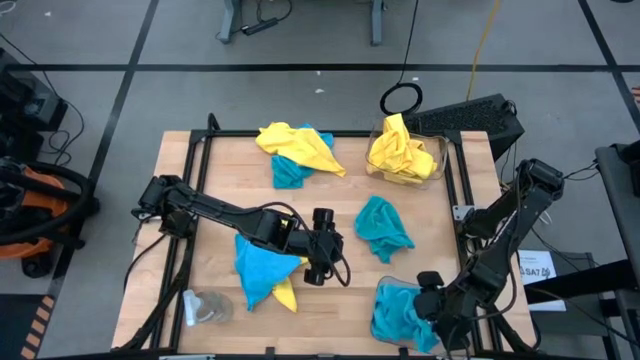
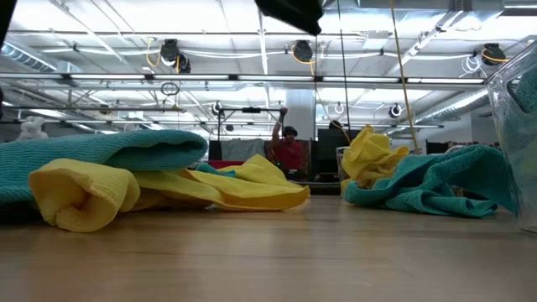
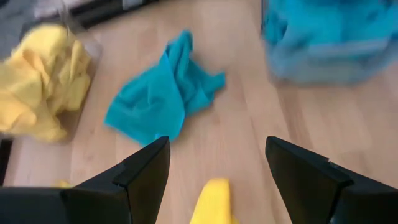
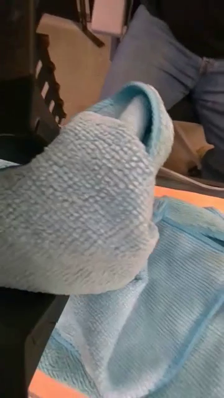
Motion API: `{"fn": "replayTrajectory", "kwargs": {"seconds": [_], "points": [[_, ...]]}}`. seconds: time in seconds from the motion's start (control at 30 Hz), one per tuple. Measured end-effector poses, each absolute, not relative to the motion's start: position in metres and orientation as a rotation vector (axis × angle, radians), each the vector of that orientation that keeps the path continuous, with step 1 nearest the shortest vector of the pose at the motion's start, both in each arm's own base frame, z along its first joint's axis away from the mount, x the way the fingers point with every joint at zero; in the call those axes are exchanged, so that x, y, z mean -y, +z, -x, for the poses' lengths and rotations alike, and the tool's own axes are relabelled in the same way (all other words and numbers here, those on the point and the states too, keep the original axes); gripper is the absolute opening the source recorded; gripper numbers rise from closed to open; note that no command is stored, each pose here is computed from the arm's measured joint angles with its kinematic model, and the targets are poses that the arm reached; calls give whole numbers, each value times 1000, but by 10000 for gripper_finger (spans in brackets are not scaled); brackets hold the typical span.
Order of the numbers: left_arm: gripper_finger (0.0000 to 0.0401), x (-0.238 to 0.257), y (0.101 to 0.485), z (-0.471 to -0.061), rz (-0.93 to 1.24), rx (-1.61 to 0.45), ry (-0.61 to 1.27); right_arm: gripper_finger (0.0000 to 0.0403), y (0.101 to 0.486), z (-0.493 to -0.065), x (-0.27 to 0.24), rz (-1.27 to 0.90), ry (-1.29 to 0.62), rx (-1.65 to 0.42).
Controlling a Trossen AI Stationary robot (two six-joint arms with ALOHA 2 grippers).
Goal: Sort microfiber towel by color & place in baskets
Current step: Put the blue microfiber cloth into the bottom transparent bin
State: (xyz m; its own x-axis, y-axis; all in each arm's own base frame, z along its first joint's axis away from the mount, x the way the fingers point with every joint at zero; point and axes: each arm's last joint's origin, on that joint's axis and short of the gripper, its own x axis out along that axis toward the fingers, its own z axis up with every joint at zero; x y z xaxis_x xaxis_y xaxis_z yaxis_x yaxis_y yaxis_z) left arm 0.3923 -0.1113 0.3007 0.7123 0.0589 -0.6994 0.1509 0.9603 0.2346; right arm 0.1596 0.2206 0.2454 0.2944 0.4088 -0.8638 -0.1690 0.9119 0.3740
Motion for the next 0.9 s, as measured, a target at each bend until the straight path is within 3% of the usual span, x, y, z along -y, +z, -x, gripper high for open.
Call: {"fn": "replayTrajectory", "kwargs": {"seconds": [0.27,0.6,0.9], "points": [[271,129,279,-426,-193,-522,-225,238,245,-161,-219,-187,369,-1176],[271,155,231,-467,-172,-269,-289,238,246,-162,-219,-176,344,-1152],[271,162,203,-481,-140,-177,-369,238,246,-169,-213,-127,274,-1078]]}}
